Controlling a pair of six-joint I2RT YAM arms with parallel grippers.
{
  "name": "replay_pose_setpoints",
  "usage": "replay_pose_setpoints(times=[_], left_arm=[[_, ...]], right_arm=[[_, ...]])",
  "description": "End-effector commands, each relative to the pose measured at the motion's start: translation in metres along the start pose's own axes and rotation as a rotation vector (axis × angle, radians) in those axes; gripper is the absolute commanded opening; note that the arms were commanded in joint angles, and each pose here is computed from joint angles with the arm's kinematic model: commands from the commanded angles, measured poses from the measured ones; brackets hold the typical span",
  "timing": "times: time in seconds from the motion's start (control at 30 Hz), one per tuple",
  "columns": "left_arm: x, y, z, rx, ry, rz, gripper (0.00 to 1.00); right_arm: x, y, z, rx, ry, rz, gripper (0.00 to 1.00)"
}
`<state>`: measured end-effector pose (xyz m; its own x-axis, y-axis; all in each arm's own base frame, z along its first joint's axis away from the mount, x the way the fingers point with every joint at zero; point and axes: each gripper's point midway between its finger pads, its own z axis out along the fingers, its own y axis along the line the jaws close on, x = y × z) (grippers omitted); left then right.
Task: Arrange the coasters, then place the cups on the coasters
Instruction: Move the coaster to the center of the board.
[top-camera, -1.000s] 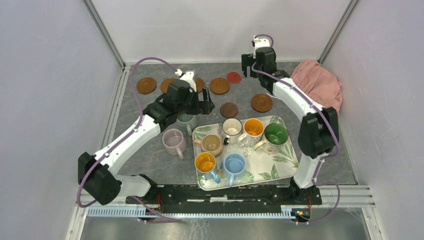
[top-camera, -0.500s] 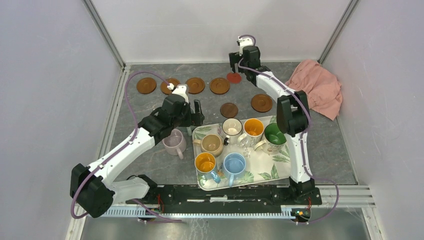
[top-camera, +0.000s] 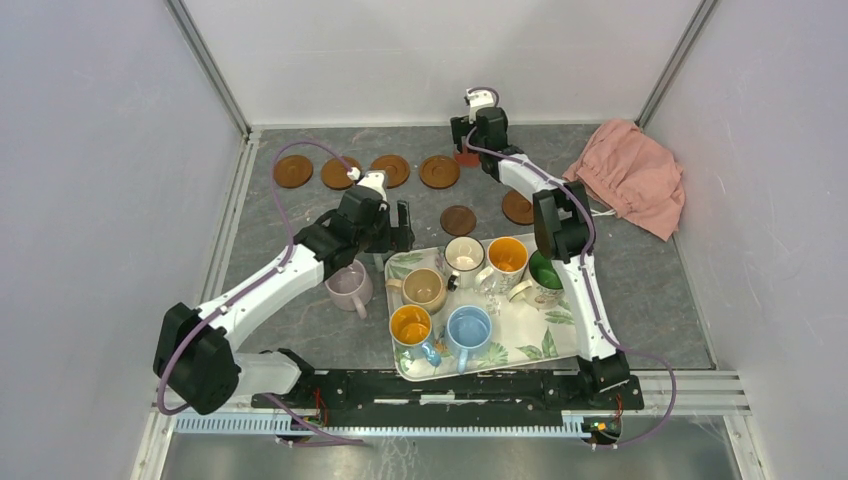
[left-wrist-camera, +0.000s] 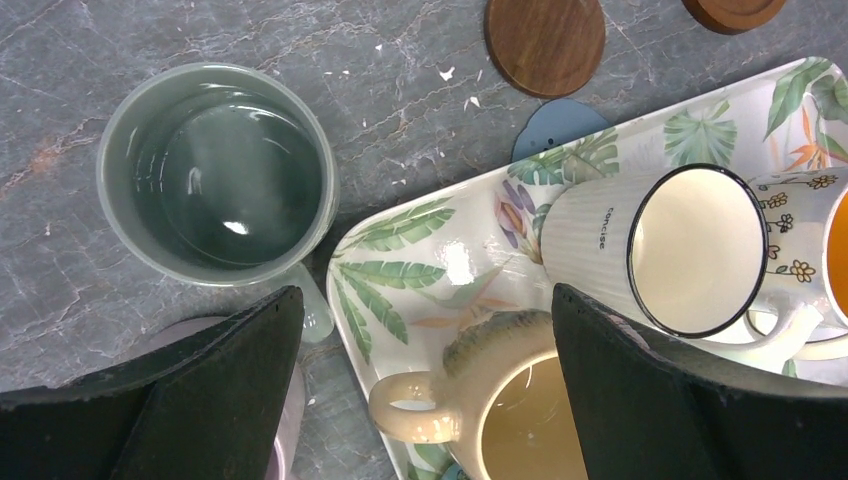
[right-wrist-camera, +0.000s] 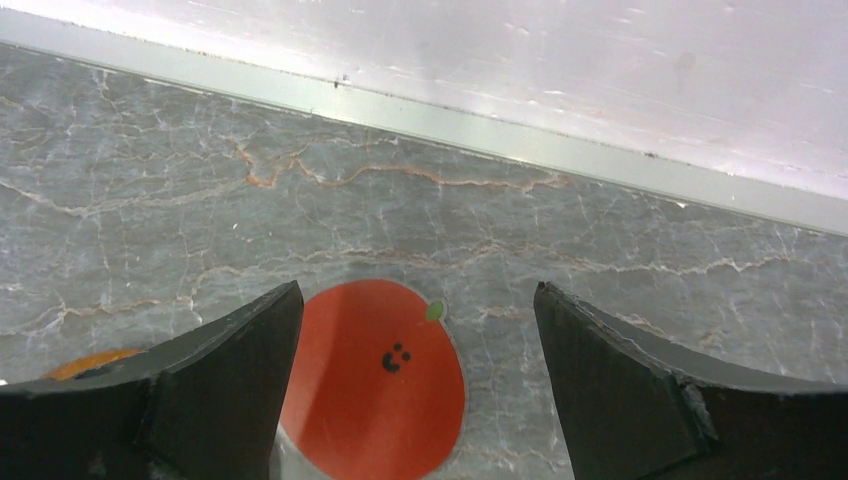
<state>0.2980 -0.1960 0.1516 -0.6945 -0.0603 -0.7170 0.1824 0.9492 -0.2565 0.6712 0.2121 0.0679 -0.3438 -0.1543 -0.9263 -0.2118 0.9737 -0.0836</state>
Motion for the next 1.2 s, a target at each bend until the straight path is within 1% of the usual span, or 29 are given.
replay_pose_setpoints(times=[0.0,0.23,0.43,0.53,0.77,0.9,1.0,1.13,1.17], left_arm=[[-0.032,-0.015,0.0,0.039,-0.077,0.029,1.0],[-0.035,-0.017,0.007,0.04,-0.069,0.036,1.0],[-0.034,-0.018,0.011,0.042,-0.061,0.041,1.0],[-0.036,-0.02,0.011,0.048,-0.065,0.041,1.0],[-0.034,-0.024,0.013,0.071,-0.057,0.041,1.0],[-0.034,-0.025,0.014,0.078,-0.056,0.041,1.0],[-0.034,-0.025,0.014,0.079,-0.054,0.041,1.0],[-0.033,-0.026,0.016,0.081,-0.053,0.04,1.0],[-0.032,-0.025,0.017,0.08,-0.049,0.039,1.0]], right_arm=[[-0.042,0.003,0.01,-0.01,-0.148,0.015,0.92],[-0.022,0.015,0.022,-0.027,-0.137,0.008,0.89],[-0.025,0.018,0.024,-0.027,-0.142,-0.004,0.88],[-0.022,0.021,0.023,-0.039,-0.125,-0.059,0.86],[-0.01,0.031,0.014,-0.045,-0.046,-0.231,0.85],[-0.003,0.027,0.012,-0.046,-0.009,-0.272,0.85],[0.0,0.019,0.012,-0.037,0.006,-0.257,0.85],[0.001,-0.002,0.016,-0.025,0.011,-0.176,0.85],[0.006,-0.005,0.015,-0.022,0.029,-0.167,0.85]])
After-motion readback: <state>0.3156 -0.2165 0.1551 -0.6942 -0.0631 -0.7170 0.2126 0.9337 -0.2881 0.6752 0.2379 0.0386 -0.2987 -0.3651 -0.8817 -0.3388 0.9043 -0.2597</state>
